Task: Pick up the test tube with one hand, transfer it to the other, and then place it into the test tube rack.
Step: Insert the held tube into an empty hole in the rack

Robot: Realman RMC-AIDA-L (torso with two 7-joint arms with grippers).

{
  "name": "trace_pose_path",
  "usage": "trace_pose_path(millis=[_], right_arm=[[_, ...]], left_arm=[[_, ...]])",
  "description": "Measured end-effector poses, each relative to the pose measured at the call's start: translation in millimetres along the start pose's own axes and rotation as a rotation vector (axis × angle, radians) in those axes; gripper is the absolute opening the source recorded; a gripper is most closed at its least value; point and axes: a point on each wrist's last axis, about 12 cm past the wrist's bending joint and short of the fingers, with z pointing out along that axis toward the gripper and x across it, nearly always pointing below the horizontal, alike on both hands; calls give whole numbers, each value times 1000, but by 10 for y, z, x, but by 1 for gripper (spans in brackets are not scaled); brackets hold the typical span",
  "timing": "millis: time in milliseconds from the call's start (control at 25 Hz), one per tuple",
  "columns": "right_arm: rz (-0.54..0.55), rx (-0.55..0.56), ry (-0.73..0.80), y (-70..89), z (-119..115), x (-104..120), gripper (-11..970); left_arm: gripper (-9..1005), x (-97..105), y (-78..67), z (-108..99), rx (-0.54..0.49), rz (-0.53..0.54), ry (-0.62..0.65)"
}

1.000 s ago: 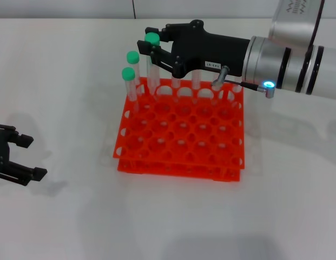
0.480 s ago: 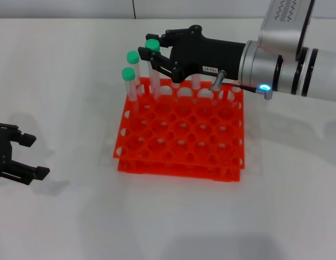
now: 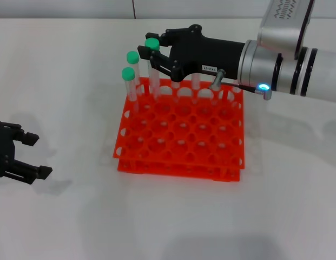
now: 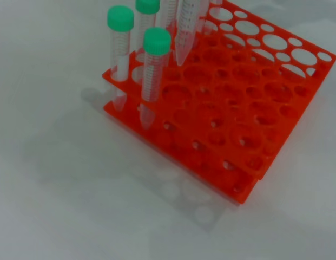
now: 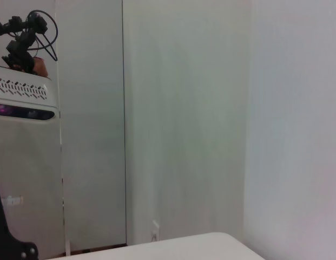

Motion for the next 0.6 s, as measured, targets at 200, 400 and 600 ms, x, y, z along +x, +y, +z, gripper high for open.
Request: trace_pose_path(millis=[200,400,600], right_arm=[[1,5,8,9,23,12,253],[0,10,17,8,25,29,253],[1,21,29,-2,20,52,252]], left_arm=[[884,-7,-2,8,1,1,-2],[884,-12,-2,11,2,2,-3],[884,-20,-6,21,4,3,-4]])
